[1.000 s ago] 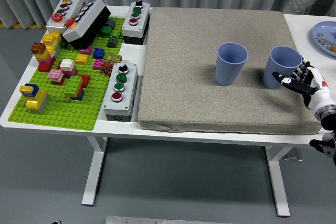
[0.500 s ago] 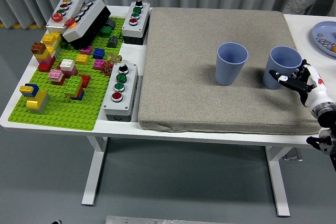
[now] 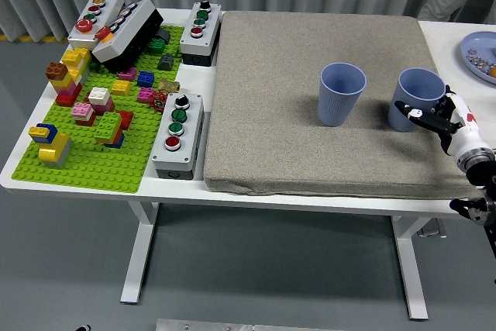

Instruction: Pick cup pour cup place

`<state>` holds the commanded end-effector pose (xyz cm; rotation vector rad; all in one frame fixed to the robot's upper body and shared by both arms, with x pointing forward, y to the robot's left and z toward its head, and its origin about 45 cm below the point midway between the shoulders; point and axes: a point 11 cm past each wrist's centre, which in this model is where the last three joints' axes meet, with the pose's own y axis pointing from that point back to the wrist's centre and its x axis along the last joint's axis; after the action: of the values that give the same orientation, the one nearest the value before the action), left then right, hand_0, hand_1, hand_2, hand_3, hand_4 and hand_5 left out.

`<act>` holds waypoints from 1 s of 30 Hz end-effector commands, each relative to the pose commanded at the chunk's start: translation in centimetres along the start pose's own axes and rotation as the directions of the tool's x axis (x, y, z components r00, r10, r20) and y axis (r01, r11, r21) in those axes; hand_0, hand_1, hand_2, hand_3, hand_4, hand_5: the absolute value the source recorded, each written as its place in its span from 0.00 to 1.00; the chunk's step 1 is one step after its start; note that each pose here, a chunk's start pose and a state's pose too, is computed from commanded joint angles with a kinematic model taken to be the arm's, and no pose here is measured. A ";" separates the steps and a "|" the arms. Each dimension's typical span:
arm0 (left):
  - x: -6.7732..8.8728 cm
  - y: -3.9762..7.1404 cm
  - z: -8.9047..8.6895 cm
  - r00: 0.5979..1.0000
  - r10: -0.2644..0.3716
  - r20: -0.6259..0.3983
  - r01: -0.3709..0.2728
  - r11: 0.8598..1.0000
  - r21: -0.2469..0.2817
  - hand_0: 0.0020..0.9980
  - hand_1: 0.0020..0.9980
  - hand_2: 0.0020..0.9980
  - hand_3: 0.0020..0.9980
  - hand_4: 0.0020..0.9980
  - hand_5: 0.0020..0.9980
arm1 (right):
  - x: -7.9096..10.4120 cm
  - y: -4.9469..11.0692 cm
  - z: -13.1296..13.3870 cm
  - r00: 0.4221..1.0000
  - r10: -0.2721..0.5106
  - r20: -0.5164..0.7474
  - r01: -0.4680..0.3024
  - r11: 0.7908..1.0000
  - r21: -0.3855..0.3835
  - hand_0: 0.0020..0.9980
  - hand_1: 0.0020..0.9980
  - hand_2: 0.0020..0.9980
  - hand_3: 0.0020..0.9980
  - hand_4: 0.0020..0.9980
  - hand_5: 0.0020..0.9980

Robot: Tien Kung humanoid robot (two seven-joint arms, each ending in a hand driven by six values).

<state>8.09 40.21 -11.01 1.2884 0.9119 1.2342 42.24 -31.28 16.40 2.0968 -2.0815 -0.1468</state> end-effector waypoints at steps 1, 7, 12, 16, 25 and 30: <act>0.0 0.0 0.0 1.000 0.000 0.000 0.000 1.000 0.000 0.82 0.78 0.83 0.75 0.56 1.00 | -0.1 0.0 0.0 1.000 0.000 0.002 0.000 1.000 0.000 1.00 0.97 1.00 1.00 0.87 0.31; 0.0 0.0 0.1 1.000 0.000 0.001 0.000 1.000 -0.001 0.82 0.78 0.83 0.75 0.56 1.00 | -0.3 -0.1 0.1 1.000 -0.005 0.023 0.005 1.000 0.001 1.00 0.96 1.00 1.00 0.87 0.32; 0.1 0.0 0.0 1.000 0.001 0.003 -0.001 1.000 0.000 0.82 0.78 0.83 0.75 0.56 1.00 | -0.5 -0.1 0.1 0.999 -0.017 0.035 0.017 1.000 -0.001 0.99 0.93 1.00 0.99 0.87 0.32; 0.1 0.0 -0.1 1.000 0.000 0.004 -0.001 1.000 0.002 0.82 0.78 0.83 0.75 0.56 1.00 | -0.7 -0.1 0.3 0.999 -0.029 0.037 0.029 1.000 -0.005 0.95 0.88 0.85 0.91 0.87 0.31; 0.1 0.0 -0.1 1.000 0.001 0.004 -0.001 1.000 0.002 0.82 0.78 0.83 0.75 0.56 1.00 | -0.8 0.0 0.4 0.999 -0.036 0.040 0.036 0.999 -0.007 0.91 0.84 0.78 0.87 0.87 0.32; 0.0 0.0 -0.2 1.000 0.001 0.003 -0.001 1.000 0.003 0.82 0.78 0.83 0.75 0.56 1.00 | -0.7 0.0 0.2 0.999 -0.033 0.043 0.033 0.999 0.000 0.89 0.82 0.73 0.86 0.86 0.31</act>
<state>7.94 40.28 -11.02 1.2928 0.9107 1.2316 42.19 -30.58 16.17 2.1468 -2.0709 -0.1989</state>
